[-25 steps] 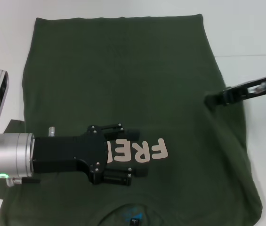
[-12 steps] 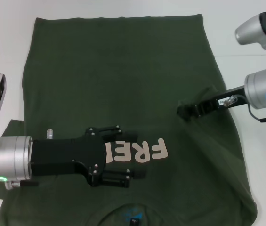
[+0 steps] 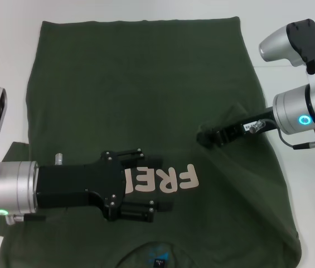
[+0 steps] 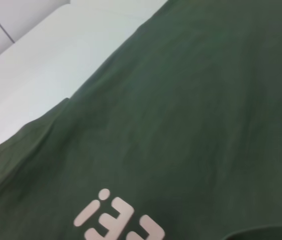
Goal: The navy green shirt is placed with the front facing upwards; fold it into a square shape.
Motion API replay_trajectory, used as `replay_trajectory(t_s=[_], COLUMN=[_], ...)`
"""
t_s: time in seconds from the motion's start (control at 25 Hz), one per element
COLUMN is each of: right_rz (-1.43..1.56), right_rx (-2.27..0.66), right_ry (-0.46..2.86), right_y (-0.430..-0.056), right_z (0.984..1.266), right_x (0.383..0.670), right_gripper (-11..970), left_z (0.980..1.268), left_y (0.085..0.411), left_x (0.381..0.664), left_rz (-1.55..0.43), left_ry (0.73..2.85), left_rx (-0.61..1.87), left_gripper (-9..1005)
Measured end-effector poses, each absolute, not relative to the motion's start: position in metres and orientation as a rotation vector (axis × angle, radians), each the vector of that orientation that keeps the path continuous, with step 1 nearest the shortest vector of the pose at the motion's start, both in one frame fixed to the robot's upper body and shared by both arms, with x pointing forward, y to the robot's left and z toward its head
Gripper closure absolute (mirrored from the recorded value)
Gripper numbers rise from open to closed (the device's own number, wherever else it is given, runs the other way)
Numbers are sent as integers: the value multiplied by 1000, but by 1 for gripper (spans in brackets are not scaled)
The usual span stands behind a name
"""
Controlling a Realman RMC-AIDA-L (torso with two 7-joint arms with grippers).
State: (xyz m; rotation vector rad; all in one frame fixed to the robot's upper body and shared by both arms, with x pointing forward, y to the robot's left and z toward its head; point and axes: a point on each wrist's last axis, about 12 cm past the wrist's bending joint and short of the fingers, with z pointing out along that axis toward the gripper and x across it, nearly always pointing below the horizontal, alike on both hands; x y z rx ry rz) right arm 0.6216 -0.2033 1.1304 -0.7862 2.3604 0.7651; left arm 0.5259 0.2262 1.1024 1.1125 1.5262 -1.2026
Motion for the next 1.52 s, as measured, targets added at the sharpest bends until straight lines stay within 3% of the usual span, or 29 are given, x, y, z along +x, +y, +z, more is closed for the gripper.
replay_trajectory(t_s=[0.84,1.24,1.52], right_rz=[743,786,843], right_rx=[-821,-805,-791], right_ry=[2378,2354,2263], right_y=[-193,-191,-207], right_z=[1118,1117,1124], right_x=[621,621,617], right_gripper=[950,776,500], left_z=[1102,1102,1102], left_y=[226,227,229], left_x=[526,525,525], left_rz=[-1199,-1198,-1197], left_ry=[1524,1526,1520], left_rx=[1115,1112,1099], left_gripper=[122,121,121])
